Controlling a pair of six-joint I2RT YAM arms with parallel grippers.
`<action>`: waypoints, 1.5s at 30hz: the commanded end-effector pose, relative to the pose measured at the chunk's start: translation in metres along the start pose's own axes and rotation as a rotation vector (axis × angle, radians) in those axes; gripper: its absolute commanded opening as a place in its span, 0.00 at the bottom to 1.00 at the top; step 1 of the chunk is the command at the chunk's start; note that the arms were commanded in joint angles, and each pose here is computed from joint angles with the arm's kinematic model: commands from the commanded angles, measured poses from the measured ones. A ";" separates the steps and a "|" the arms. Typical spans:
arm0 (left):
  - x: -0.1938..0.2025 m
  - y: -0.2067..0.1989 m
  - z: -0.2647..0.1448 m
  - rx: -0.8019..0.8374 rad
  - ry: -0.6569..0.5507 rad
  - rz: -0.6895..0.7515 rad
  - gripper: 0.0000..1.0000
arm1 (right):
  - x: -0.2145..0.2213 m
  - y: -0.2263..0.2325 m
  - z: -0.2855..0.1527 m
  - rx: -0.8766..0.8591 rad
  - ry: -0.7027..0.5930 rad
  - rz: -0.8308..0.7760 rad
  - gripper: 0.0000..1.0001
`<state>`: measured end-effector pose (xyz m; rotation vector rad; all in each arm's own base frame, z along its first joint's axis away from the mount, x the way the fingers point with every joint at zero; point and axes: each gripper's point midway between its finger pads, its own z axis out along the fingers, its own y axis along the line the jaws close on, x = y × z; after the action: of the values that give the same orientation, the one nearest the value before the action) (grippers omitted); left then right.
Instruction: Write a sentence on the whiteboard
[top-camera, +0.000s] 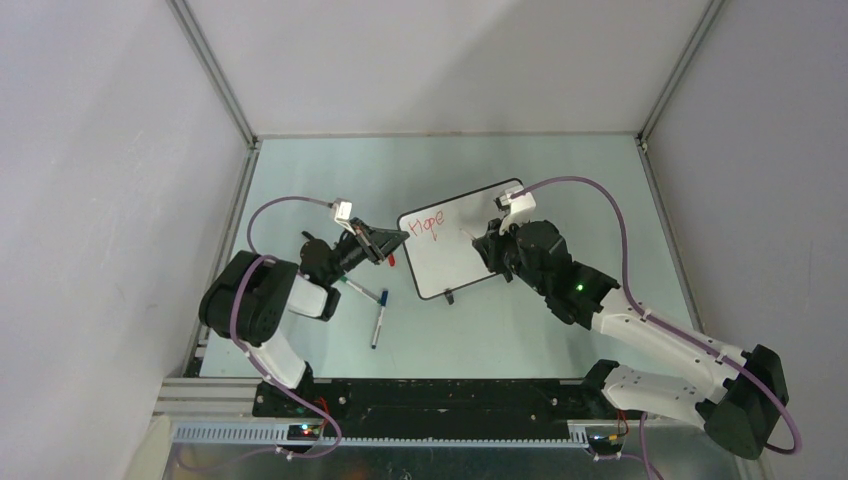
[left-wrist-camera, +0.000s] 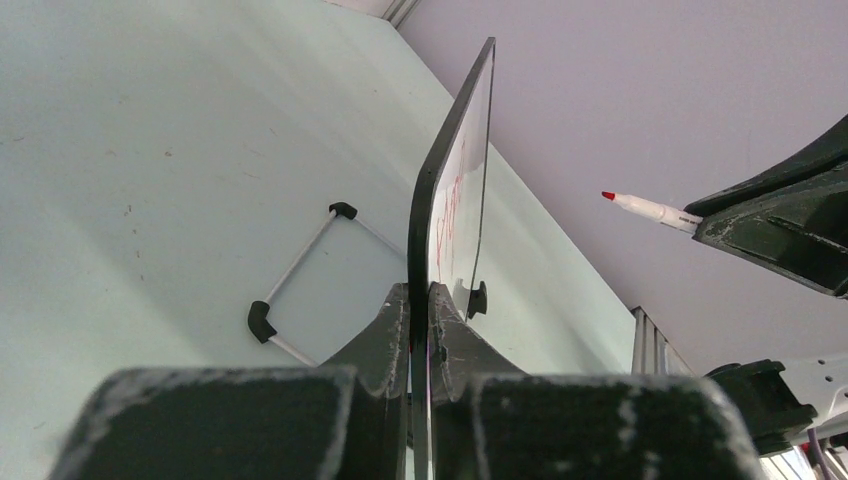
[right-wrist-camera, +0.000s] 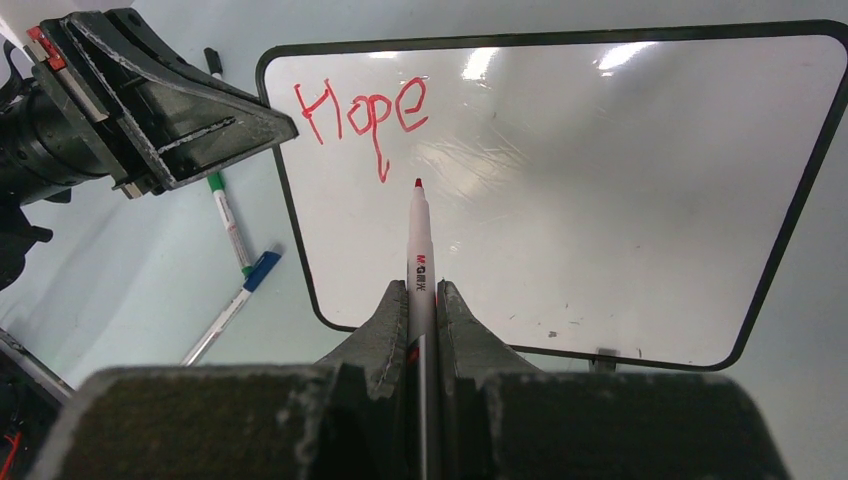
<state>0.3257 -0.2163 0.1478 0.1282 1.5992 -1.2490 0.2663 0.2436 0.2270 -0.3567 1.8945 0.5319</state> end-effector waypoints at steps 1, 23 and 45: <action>-0.003 0.002 0.004 0.014 -0.006 0.057 0.05 | -0.007 0.002 0.003 0.005 -0.037 0.014 0.00; 0.002 0.002 0.009 0.031 0.023 0.040 0.00 | -0.017 -0.001 -0.001 0.023 -0.078 0.019 0.00; 0.004 0.002 0.013 0.051 0.041 0.016 0.00 | -0.043 0.000 -0.003 0.040 -0.067 0.064 0.00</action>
<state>0.3306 -0.2242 0.1481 0.1663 1.5917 -1.2922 0.2698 0.2397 0.2407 -0.3153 1.8948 0.5200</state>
